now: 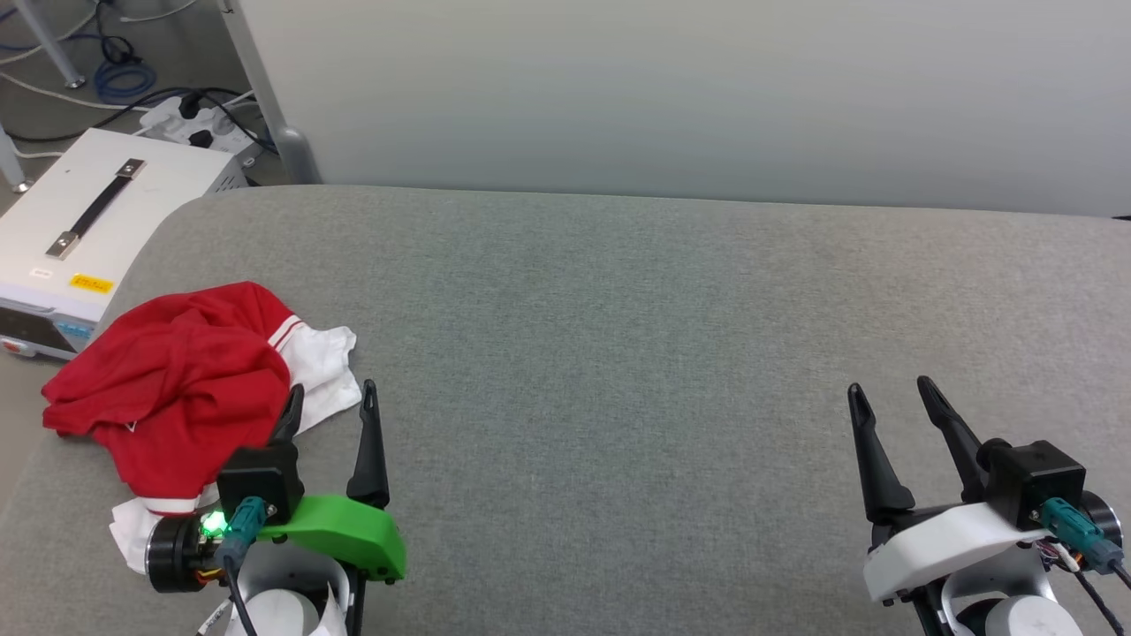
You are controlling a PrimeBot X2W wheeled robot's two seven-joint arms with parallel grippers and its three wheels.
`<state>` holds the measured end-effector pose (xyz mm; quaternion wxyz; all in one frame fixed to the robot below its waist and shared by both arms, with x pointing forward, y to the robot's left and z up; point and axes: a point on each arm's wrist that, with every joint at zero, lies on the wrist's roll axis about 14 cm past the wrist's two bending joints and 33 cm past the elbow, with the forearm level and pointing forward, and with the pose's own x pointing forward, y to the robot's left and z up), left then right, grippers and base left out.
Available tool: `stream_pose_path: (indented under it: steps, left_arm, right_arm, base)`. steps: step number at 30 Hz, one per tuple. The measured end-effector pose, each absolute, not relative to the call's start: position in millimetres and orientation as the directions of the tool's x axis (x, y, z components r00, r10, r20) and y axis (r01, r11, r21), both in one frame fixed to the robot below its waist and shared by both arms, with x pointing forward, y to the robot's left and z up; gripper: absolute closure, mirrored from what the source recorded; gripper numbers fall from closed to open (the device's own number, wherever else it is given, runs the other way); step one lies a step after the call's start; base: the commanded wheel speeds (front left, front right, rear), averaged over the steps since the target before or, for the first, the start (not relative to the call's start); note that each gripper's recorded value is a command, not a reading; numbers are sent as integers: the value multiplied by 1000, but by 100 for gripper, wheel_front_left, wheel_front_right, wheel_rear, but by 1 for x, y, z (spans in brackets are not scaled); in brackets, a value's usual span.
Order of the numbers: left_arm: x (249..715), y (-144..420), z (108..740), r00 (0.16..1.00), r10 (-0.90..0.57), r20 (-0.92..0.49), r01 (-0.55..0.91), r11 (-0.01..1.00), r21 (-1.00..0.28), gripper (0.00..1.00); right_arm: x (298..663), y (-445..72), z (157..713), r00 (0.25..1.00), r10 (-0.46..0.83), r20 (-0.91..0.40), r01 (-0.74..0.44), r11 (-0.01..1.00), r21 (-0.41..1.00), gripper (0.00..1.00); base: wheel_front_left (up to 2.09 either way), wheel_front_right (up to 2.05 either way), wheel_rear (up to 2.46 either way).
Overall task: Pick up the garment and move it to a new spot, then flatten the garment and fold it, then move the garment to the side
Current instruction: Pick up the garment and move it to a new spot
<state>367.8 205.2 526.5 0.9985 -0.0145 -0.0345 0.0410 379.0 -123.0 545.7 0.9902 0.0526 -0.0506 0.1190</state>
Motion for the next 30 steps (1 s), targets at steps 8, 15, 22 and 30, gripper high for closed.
stream_pose_path:
  steps: [8,15,22,30]
  left_arm:
    - [348,241,524,979,192,70,-190,981,-31,0]
    - [325,274,522,953,295,71,-293,955,-35,0]
    - [299,303,520,918,391,72,-389,920,-41,0]
    - [271,327,517,879,472,73,-469,882,-53,0]
  right_arm:
    - [386,-83,552,931,342,128,-352,933,72,0]
    - [389,-46,558,885,443,141,-453,890,48,0]
    - [385,-9,563,825,544,152,-554,832,28,0]
    - [377,27,569,756,632,171,-644,764,23,0]
  base:
    - [0,0,0]
    - [0,0,0]
    - [0,0,0]
    - [0,0,0]
